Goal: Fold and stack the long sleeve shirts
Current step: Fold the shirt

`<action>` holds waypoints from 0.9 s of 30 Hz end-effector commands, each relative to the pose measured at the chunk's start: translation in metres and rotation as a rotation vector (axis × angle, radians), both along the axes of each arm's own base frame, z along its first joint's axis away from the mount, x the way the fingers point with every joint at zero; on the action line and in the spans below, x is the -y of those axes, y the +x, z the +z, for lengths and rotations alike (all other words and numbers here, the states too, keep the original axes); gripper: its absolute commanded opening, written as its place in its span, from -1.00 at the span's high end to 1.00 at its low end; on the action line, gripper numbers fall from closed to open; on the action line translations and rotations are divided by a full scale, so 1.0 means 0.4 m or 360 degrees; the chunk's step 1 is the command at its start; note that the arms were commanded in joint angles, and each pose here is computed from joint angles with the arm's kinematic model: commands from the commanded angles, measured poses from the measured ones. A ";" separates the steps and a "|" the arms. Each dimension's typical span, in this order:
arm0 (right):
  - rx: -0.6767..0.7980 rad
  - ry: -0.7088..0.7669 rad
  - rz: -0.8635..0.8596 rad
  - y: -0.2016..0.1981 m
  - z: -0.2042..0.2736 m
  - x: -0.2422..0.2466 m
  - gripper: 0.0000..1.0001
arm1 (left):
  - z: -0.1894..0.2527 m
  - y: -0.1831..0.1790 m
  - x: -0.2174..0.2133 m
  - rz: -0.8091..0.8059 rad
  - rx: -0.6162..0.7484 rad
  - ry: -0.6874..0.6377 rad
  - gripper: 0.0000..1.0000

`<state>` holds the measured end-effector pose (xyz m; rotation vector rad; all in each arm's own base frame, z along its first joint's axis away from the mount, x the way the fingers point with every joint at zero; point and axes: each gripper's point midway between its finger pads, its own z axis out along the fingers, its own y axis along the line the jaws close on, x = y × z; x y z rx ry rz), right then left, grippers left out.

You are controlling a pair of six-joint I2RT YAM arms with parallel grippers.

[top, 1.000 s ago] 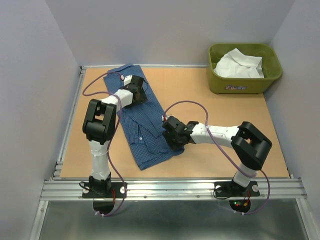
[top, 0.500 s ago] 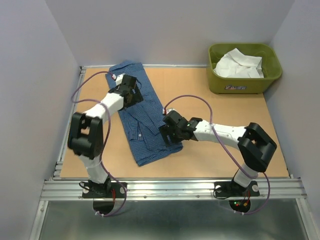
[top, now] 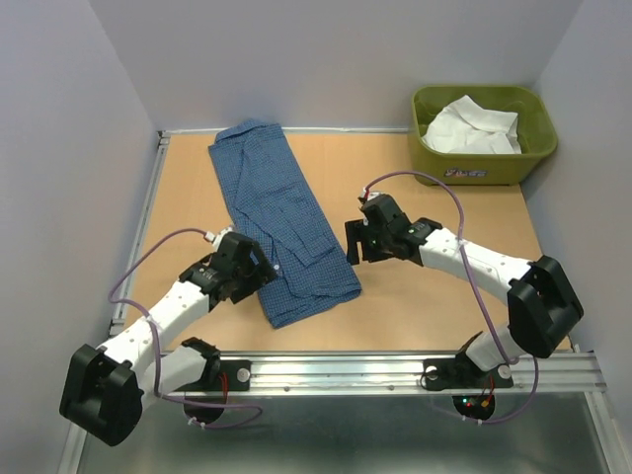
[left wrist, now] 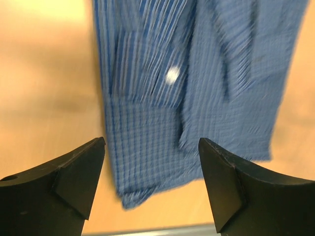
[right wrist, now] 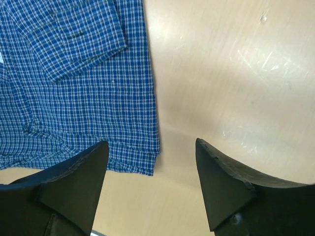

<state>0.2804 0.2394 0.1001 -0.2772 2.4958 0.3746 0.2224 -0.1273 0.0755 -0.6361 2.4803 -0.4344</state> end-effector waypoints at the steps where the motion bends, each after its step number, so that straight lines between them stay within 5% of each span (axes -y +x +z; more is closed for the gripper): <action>1: -0.0067 0.0098 0.0027 -0.010 -0.033 -0.017 -0.47 | 0.001 -0.057 0.045 0.0017 -0.0062 -0.0218 -0.67; 14: -0.0268 0.0228 0.0041 -0.050 -0.138 -0.050 -0.34 | -0.132 -0.172 0.025 -0.0092 -0.0403 -0.0103 -0.33; 27: -0.0519 0.0297 0.0121 -0.122 -0.207 -0.073 -0.19 | -0.167 -0.212 0.054 -0.0202 -0.0540 -0.0116 -0.24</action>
